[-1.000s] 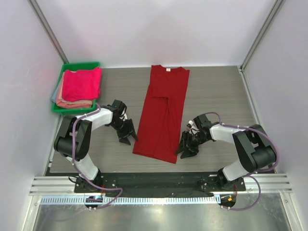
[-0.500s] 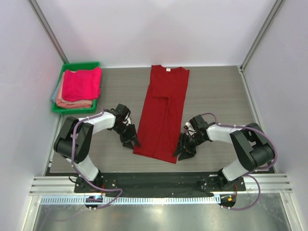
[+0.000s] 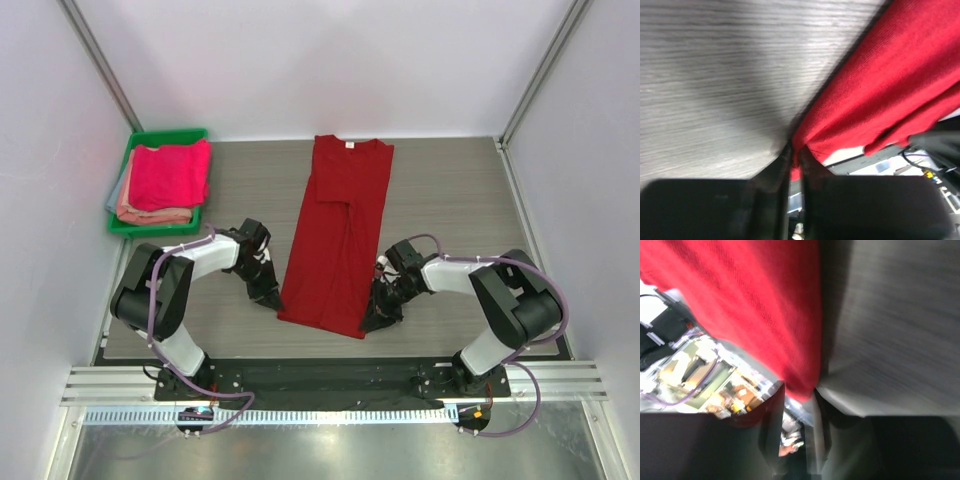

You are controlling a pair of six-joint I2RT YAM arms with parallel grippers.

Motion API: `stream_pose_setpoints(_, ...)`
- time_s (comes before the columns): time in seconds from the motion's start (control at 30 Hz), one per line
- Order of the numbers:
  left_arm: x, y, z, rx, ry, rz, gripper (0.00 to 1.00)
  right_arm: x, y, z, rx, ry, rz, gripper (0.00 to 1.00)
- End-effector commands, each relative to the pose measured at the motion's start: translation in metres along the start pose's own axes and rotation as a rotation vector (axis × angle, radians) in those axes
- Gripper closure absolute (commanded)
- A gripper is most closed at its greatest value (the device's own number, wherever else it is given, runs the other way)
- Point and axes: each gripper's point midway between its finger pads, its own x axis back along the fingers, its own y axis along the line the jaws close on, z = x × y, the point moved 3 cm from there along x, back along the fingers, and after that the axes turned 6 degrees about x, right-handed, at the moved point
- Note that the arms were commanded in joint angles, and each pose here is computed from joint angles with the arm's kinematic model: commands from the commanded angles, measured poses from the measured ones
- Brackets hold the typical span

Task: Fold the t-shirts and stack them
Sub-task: Fold the tshirt

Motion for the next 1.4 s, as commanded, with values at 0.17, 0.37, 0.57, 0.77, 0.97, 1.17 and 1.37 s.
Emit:
stream_pose_setpoints(0.17,0.019,-0.012,-0.028,-0.090,-0.114,-0.007,1.00,0.015,-0.008,-0.022,0.058,-0.148,0.079,0.98)
stream_pose_setpoints(0.37,0.063,-0.056,-0.062,-0.246,-0.253,0.052,1.00,0.070,0.006,-0.046,0.120,-0.272,0.044,0.98)
stream_pose_setpoints(0.57,0.084,-0.096,-0.089,-0.304,-0.326,0.126,1.00,0.110,0.029,-0.101,0.157,-0.439,-0.004,0.98)
stream_pose_setpoints(0.77,0.094,-0.122,-0.127,-0.347,-0.411,0.129,1.00,0.160,0.062,-0.174,0.229,-0.608,-0.034,0.99)
stream_pose_setpoints(0.97,0.106,-0.149,-0.175,-0.398,-0.509,0.141,1.00,0.179,0.065,-0.227,0.240,-0.672,-0.025,0.99)
stream_pose_setpoints(1.17,0.100,-0.160,-0.203,-0.429,-0.539,0.134,1.00,0.167,0.054,-0.247,0.215,-0.664,-0.014,0.98)
stream_pose_setpoints(1.37,0.092,-0.166,-0.219,-0.461,-0.552,0.132,1.00,0.158,0.045,-0.257,0.212,-0.652,0.003,0.99)
